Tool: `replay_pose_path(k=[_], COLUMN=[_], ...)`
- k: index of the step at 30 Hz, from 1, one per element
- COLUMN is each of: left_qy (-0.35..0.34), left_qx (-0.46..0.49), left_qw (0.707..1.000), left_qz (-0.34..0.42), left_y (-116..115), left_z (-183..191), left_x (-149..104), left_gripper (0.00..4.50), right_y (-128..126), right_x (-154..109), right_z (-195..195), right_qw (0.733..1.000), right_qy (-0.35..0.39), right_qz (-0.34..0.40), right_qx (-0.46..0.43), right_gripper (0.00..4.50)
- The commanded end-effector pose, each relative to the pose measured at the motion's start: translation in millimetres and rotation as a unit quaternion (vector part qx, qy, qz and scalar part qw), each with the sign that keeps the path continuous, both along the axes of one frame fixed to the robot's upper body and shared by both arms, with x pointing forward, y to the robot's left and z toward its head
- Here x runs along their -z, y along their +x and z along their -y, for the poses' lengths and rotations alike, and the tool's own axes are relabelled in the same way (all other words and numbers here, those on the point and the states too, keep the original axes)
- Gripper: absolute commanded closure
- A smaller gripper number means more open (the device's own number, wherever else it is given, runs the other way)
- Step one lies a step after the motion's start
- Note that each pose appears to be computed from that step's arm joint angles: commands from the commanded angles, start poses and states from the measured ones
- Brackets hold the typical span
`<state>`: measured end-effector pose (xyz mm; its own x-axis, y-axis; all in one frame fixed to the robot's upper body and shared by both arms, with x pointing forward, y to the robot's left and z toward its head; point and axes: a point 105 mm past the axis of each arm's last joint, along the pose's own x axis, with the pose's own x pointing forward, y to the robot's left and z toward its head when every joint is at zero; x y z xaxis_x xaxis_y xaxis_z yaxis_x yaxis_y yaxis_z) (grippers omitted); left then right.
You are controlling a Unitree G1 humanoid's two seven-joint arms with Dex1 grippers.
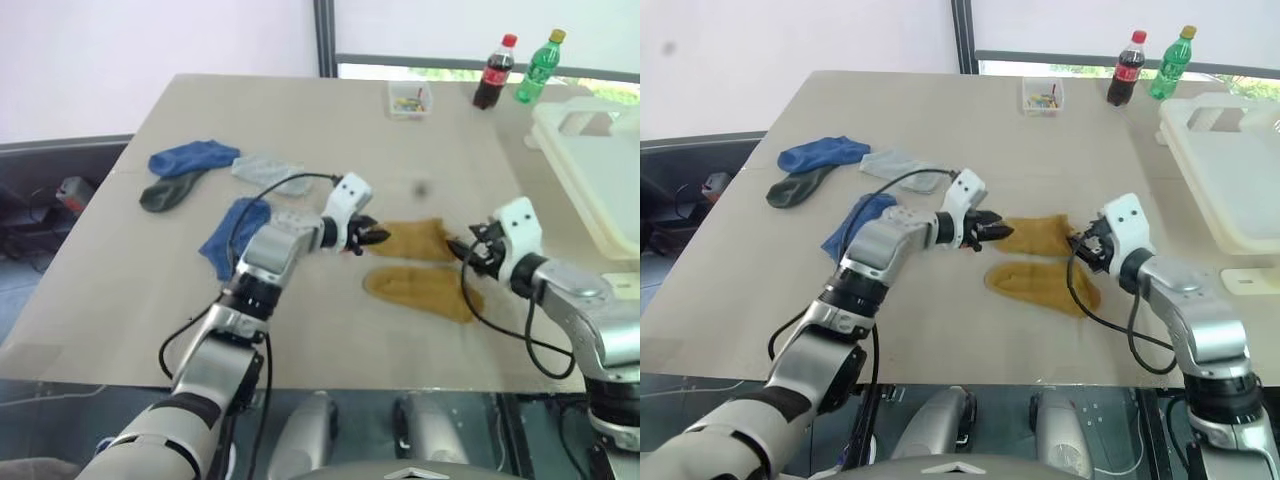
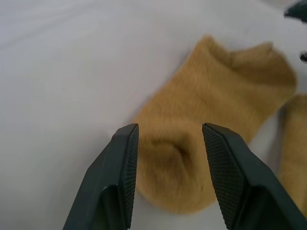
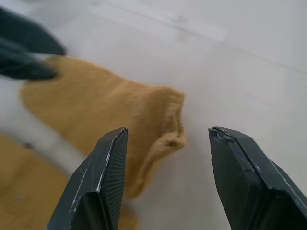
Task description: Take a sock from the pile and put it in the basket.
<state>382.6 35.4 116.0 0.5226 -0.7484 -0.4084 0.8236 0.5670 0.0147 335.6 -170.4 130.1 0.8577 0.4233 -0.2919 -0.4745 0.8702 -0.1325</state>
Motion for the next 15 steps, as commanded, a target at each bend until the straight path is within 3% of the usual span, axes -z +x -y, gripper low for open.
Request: replay_pose_path(k=[1,4,8,9,15], left_qy=[0.001,0.003,-0.033,-0.042,-0.137], left_qx=[-0.009,-0.033,-0.038,-0.039,-0.004], left_qw=[1.0,0.999,0.999,0.998,0.99], left_qz=[0.007,-0.002,-0.007,-0.01,-0.031], left_y=[2.2,7.6,8.6,8.3,-9.4], left_z=[7.8,11.7,20.2,20.5,11.2], left_x=[8.2,18.2,13.9,11.7,-23.6], left_gripper=[2.26,2.22,3.93,4.42,4.48], right_y=[13.3,21.1,23.7,23.3,17.1], right_x=[3.8,13.4,18.3,18.0,-15.1], right_z=[2.3,5.2,5.1,4.8,6.2], right_qw=[1.0,1.0,0.999,0.999,1.0], right_qy=[-0.011,-0.021,-0.026,-0.027,0.017], right_qz=[-0.004,-0.022,-0.032,-0.032,-0.004], right_qx=[0.001,0.003,-0.011,-0.015,-0.023], right_gripper=[1.71,2.58,4.45,4.5,4.5])
